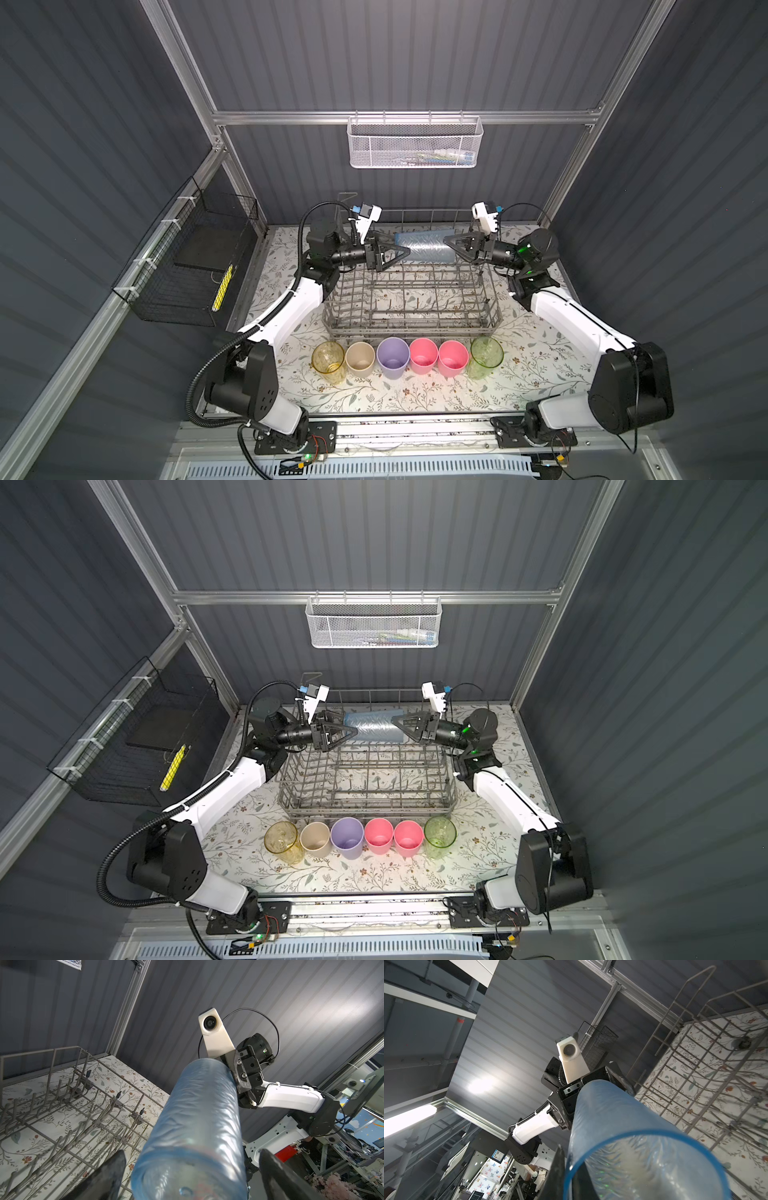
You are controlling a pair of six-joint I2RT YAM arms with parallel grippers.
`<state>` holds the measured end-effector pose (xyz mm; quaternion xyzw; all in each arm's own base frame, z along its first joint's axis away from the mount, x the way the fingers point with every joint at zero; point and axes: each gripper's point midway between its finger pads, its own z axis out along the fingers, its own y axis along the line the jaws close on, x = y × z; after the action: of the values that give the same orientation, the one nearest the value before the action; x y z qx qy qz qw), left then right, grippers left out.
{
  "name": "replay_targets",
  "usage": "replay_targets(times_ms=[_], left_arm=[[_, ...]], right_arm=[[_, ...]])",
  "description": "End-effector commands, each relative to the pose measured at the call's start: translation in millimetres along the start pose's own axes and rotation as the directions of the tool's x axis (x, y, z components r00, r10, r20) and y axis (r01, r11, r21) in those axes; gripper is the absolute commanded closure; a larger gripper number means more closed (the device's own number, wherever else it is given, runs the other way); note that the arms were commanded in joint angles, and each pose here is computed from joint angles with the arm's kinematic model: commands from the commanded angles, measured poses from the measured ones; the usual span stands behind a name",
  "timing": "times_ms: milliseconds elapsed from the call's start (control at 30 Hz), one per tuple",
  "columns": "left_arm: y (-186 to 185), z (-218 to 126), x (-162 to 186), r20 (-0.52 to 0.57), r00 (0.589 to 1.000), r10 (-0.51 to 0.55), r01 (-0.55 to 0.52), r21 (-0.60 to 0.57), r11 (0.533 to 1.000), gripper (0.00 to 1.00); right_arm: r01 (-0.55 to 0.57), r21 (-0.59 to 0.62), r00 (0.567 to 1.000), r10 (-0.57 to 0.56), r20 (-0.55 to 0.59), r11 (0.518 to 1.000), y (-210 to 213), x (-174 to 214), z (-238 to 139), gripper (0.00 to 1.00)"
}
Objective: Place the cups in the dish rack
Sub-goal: 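Close the left gripper around the blue cup's body beside the right gripper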
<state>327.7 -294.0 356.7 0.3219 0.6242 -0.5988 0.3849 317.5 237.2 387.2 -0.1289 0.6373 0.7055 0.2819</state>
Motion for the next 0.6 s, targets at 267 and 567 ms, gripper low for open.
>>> replay_targets(times_ms=[267, 567], left_arm=[[-12.8, 12.4, -4.0, -0.012, 0.998, 0.056, -0.055, 0.066, 0.996, 0.14], [-13.0, 14.7, -3.2, -0.006, 0.998, 0.057, -0.057, 0.064, 0.996, 0.11]], right_arm=[[0.045, -0.053, 0.998, -0.047, -0.035, 0.998, 13.4, 7.7, 3.9, 1.0], [0.033, -0.052, 0.999, -0.035, -0.038, 0.998, 8.9, 10.0, 4.5, 1.0]])
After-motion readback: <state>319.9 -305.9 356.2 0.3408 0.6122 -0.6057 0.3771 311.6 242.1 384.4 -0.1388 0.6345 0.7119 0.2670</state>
